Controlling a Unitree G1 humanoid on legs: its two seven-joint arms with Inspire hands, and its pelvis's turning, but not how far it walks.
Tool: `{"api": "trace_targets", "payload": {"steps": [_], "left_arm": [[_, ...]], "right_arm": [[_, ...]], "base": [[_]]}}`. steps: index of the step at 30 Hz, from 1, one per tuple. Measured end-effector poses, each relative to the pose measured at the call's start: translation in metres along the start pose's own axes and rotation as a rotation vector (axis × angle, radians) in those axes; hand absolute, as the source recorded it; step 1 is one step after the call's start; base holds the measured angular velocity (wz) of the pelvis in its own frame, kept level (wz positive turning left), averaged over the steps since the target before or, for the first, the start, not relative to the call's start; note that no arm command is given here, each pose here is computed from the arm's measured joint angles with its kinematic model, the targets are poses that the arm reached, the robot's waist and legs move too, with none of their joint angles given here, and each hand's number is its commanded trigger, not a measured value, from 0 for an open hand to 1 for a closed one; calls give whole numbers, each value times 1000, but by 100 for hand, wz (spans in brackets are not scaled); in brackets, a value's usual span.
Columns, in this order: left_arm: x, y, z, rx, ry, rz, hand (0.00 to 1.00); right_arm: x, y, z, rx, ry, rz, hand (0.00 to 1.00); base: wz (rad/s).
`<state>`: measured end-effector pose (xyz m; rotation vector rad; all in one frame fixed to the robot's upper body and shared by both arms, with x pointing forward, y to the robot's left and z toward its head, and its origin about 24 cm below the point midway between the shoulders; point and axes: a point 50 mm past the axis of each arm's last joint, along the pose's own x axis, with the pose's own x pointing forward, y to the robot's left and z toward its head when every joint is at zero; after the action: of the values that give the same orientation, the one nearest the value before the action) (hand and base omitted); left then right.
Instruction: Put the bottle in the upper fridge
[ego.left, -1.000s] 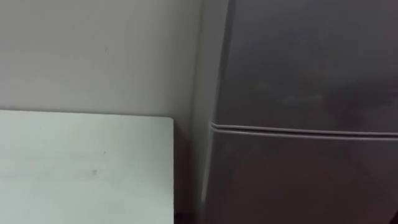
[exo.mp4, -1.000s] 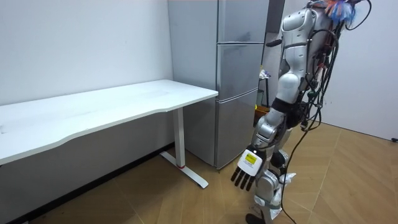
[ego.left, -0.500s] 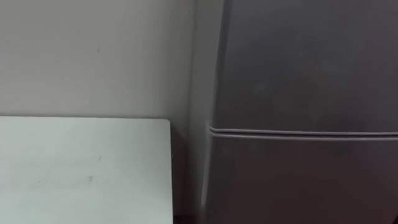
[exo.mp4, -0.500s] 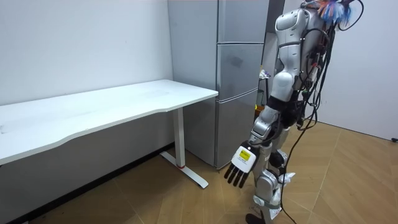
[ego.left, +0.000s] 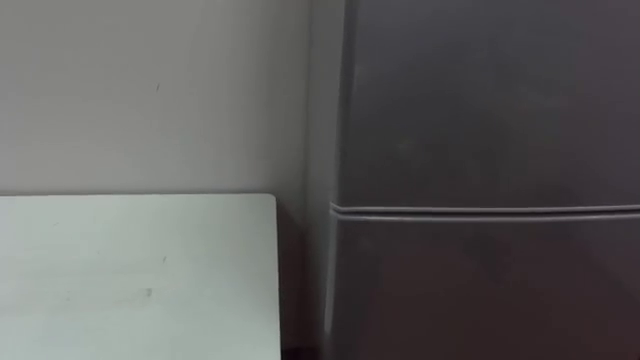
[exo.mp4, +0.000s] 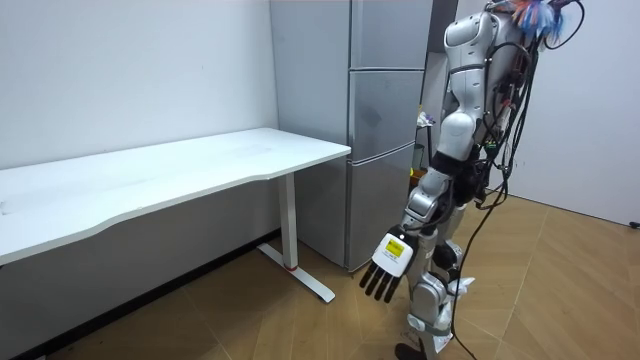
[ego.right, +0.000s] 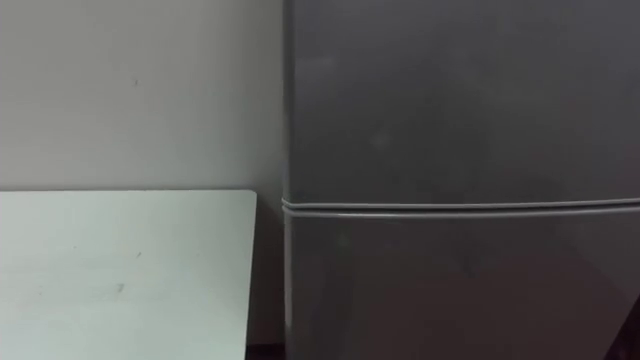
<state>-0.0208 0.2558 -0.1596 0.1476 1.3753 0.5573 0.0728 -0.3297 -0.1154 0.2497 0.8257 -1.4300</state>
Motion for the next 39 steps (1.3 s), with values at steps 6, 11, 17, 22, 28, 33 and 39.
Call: {"api": "trace_targets", "payload": {"steps": [6, 11, 17, 22, 28, 33, 39], "left_arm": [[0, -5, -1, -17, -1, -13, 0], [-1, -15, 7, -49, -40, -31, 0], [-1, -25, 22, -51, -108, -56, 0], [-3, -29, 18, -38, -103, -71, 0], [-3, -31, 19, -22, -110, -77, 0], [-4, -36, 19, 12, -114, -96, 0], [-4, -37, 19, 16, -108, -96, 0]], "right_arm": [[-12, -10, -56, -293, 69, 115, 0], [-22, -1, -72, -507, 41, 277, 0], [-36, 15, -86, -677, 7, 482, 0], [-45, 28, -90, -760, -7, 618, 0], [-49, 30, -97, -818, 29, 729, 0], [-54, 26, -110, -847, 103, 781, 0], [-57, 25, -116, -854, 154, 814, 0]], "base": [[-4], [-4], [-2], [0], [0], [0], [0]]}}
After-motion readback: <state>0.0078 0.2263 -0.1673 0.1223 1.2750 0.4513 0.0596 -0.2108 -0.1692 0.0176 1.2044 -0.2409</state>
